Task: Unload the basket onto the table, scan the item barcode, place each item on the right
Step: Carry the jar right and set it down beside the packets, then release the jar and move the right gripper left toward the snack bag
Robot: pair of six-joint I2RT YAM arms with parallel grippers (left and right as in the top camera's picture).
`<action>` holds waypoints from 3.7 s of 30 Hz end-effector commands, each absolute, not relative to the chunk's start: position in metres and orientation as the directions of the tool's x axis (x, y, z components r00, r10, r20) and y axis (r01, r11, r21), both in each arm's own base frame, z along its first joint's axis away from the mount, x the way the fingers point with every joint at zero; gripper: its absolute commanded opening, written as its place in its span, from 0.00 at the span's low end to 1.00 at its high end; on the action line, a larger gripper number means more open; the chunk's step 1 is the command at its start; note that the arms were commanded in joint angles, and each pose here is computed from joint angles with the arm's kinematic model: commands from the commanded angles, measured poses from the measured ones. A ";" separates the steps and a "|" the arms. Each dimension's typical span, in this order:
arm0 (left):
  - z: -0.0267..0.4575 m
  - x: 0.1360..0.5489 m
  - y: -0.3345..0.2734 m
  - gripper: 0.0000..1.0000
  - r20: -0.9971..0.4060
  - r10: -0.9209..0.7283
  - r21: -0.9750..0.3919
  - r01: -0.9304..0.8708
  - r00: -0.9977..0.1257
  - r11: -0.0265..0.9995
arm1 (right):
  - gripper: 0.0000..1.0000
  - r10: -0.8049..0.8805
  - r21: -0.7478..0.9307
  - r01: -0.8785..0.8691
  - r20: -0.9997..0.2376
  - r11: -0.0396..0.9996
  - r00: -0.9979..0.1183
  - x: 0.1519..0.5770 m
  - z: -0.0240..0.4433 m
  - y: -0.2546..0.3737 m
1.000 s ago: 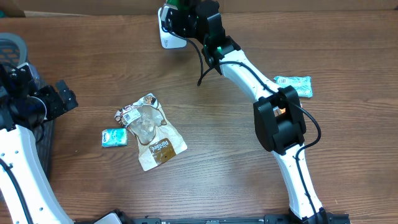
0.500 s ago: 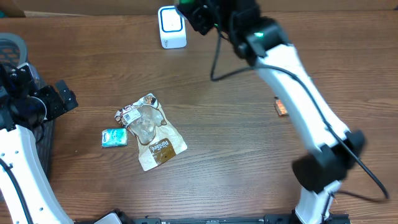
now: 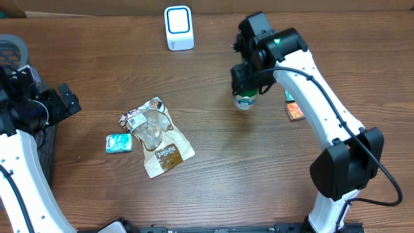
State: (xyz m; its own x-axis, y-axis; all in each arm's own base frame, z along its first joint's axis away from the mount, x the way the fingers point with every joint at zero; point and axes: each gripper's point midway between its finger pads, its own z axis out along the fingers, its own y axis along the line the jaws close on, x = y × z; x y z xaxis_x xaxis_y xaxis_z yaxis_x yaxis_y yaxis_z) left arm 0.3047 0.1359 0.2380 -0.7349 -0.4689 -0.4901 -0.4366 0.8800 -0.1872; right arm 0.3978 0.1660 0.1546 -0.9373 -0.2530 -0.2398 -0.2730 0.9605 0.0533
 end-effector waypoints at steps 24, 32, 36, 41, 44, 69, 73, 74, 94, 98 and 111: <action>0.244 0.307 0.135 1.00 -0.507 -0.444 -0.184 -0.411 -0.739 0.893 | 0.27 0.154 -0.069 0.174 -0.226 0.982 -0.962 0.421 0.061 0.042; 0.244 0.307 0.135 0.99 -0.507 -0.444 -0.184 -0.411 -0.738 0.893 | 0.46 0.154 -0.069 0.173 -0.221 0.982 -0.963 0.420 0.092 0.042; 0.244 0.307 0.135 0.99 -0.507 -0.444 -0.184 -0.411 -0.739 0.893 | 0.50 0.155 -0.029 0.168 -0.256 0.985 -0.954 0.422 0.142 0.048; 0.244 0.307 0.135 1.00 -0.507 -0.444 -0.184 -0.411 -0.738 0.893 | 0.50 0.097 0.156 0.051 -0.305 0.986 -0.947 0.426 0.203 0.082; 0.244 0.307 0.135 1.00 -0.507 -0.444 -0.184 -0.411 -0.738 0.893 | 0.49 0.098 0.128 0.060 -0.312 0.990 -0.945 0.428 0.202 0.077; 0.244 0.307 0.135 1.00 -0.507 -0.444 -0.184 -0.411 -0.738 0.893 | 0.83 0.124 -0.049 0.142 -0.259 0.989 -0.958 0.416 0.073 0.045; 0.244 0.307 0.135 1.00 -0.507 -0.444 -0.184 -0.411 -0.739 0.893 | 1.00 0.117 -0.066 0.139 -0.261 0.988 -0.958 0.417 0.077 0.042; 0.244 0.307 0.135 1.00 -0.507 -0.444 -0.184 -0.411 -0.739 0.893 | 1.00 0.117 -0.078 0.142 -0.265 0.987 -0.957 0.418 0.081 0.040; 0.244 0.307 0.135 1.00 -0.507 -0.444 -0.184 -0.411 -0.738 0.893 | 1.00 -0.154 0.096 -0.203 -0.371 0.975 -0.916 0.409 0.219 0.165; 0.244 0.307 0.135 1.00 -0.507 -0.444 -0.184 -0.411 -0.739 0.893 | 1.00 -0.185 0.097 -0.237 -0.376 0.967 -0.908 0.407 0.217 0.181; 0.244 0.307 0.135 0.99 -0.507 -0.444 -0.184 -0.411 -0.739 0.893 | 1.00 -0.216 0.129 -0.274 -0.346 0.953 -0.913 0.398 0.213 0.186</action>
